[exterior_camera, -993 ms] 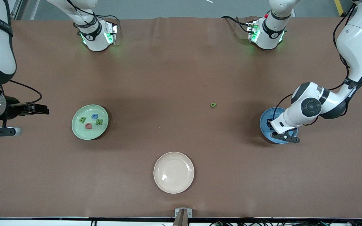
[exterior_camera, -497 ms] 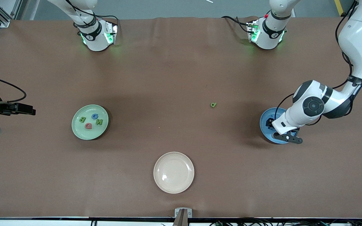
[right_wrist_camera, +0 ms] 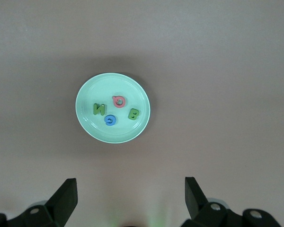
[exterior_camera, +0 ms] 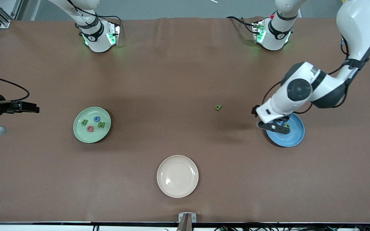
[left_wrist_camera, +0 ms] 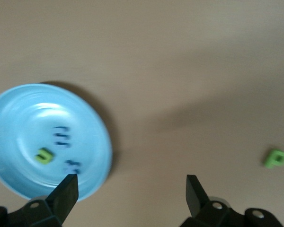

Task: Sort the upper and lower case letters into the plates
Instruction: 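Reach the left gripper toward the green p on the table, then lower the left gripper and grasp the green p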

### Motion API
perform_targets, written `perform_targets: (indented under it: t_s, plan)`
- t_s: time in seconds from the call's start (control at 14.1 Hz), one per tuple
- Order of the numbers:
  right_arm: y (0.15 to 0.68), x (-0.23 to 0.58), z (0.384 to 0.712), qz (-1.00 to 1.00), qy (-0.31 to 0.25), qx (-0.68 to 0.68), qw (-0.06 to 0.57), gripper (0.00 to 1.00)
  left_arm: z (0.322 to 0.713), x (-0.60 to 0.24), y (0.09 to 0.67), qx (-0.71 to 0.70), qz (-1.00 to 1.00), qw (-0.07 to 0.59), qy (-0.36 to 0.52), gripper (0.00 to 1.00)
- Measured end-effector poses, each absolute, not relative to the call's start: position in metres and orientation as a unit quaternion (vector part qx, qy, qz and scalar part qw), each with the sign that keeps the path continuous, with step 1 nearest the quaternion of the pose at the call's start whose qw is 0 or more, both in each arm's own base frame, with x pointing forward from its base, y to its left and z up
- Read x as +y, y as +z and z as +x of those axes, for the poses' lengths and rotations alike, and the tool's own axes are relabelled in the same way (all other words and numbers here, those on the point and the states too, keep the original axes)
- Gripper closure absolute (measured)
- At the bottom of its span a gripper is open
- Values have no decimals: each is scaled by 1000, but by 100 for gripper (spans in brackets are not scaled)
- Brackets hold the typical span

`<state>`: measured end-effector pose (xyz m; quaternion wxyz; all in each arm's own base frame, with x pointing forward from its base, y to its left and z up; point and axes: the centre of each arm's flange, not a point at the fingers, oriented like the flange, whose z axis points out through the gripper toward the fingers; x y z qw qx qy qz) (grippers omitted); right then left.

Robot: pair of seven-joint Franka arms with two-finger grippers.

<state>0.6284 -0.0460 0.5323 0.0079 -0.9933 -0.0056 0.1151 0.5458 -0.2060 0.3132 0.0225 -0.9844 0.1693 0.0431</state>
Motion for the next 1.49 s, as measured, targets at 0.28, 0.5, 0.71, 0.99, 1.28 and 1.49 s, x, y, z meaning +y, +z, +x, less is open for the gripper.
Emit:
perform_targets:
  t_s: [0.28, 0.5, 0.71, 0.99, 1.28, 1.49]
  plan:
    - [560, -26, 614, -995, 99, -17, 0, 0, 491, -308, 310, 223, -974, 24, 44, 0]
    - [574, -23, 596, -995, 96, -13, -14, 0, 464, -358, 302, 232, -972, -2, 32, 0]
    - [582, -17, 577, -996, 85, -14, -18, 0, 466, -361, 283, 231, -972, -17, 28, 0]
    - [584, -9, 549, -997, 71, -19, -22, 0, 452, -364, 237, 237, -971, -7, 8, 0]
    - [593, -17, 534, -998, 65, -10, -19, 0, 432, -372, 204, 241, -971, 6, 13, 0]
    - [600, -18, 525, -998, 60, -8, -19, 0, 430, -369, 197, 239, -971, -6, 11, 0]
